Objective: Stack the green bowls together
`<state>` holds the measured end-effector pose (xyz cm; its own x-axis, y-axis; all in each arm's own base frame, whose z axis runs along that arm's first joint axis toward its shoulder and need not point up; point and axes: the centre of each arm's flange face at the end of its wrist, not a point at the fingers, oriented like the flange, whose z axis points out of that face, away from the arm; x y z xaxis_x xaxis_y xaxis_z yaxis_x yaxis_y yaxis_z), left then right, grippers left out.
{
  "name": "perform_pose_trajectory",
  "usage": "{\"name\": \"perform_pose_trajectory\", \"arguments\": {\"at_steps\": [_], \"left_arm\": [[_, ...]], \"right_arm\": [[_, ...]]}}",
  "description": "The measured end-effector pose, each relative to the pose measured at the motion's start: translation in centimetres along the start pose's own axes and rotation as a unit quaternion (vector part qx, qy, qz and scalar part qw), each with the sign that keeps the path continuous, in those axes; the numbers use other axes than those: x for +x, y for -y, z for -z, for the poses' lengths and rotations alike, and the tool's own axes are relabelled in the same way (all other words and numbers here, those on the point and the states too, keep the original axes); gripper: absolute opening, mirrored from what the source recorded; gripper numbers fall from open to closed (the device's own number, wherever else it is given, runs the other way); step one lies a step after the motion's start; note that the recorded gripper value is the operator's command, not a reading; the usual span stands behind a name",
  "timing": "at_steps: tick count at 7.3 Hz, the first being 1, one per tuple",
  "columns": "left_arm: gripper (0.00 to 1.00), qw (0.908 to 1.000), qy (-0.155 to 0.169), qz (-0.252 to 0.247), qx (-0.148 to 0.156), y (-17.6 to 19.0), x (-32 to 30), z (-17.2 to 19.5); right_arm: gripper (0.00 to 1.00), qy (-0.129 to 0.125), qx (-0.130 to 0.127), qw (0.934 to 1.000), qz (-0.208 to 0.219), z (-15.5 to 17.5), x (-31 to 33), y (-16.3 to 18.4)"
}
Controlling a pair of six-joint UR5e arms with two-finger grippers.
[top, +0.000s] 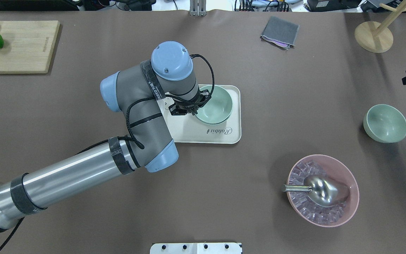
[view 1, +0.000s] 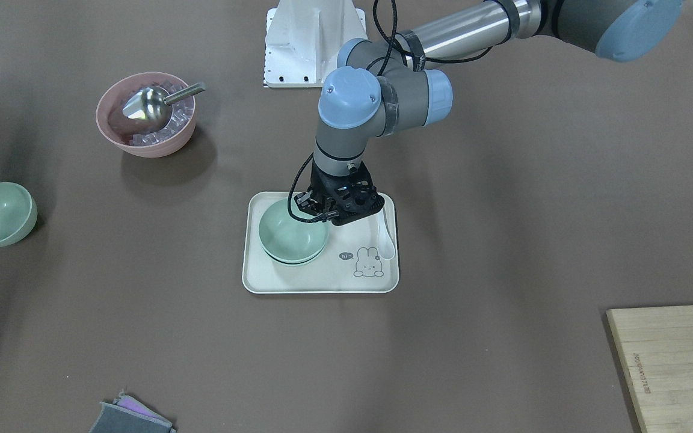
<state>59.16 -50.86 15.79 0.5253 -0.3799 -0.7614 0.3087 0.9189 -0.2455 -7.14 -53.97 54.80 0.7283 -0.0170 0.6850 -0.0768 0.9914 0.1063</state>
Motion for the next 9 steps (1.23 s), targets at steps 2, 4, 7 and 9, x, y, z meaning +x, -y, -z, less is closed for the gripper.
{"name": "perform_pose_trajectory", "arguments": {"at_steps": [2, 4, 7, 9], "left_arm": [[0.00, 1.0000, 0.000, 0.000, 0.000, 0.01, -0.01, -0.03], [0.00, 1.0000, 0.000, 0.000, -0.001, -0.20, 0.02, -0.14], [0.00, 1.0000, 0.000, -0.002, -0.002, -0.48, 0.04, -0.27], [0.00, 1.0000, 0.001, -0.002, -0.002, -0.49, 0.02, -0.33]], "right_arm": [[1.00, 0.000, 0.000, 1.0000, 0.000, 0.00, 0.00, 0.00], [1.00, 0.000, 0.000, 1.0000, 0.000, 0.01, 0.02, 0.00], [1.00, 0.000, 0.000, 1.0000, 0.000, 0.02, 0.02, 0.01], [1.00, 0.000, 0.000, 1.0000, 0.000, 0.00, 0.00, 0.00]]}}
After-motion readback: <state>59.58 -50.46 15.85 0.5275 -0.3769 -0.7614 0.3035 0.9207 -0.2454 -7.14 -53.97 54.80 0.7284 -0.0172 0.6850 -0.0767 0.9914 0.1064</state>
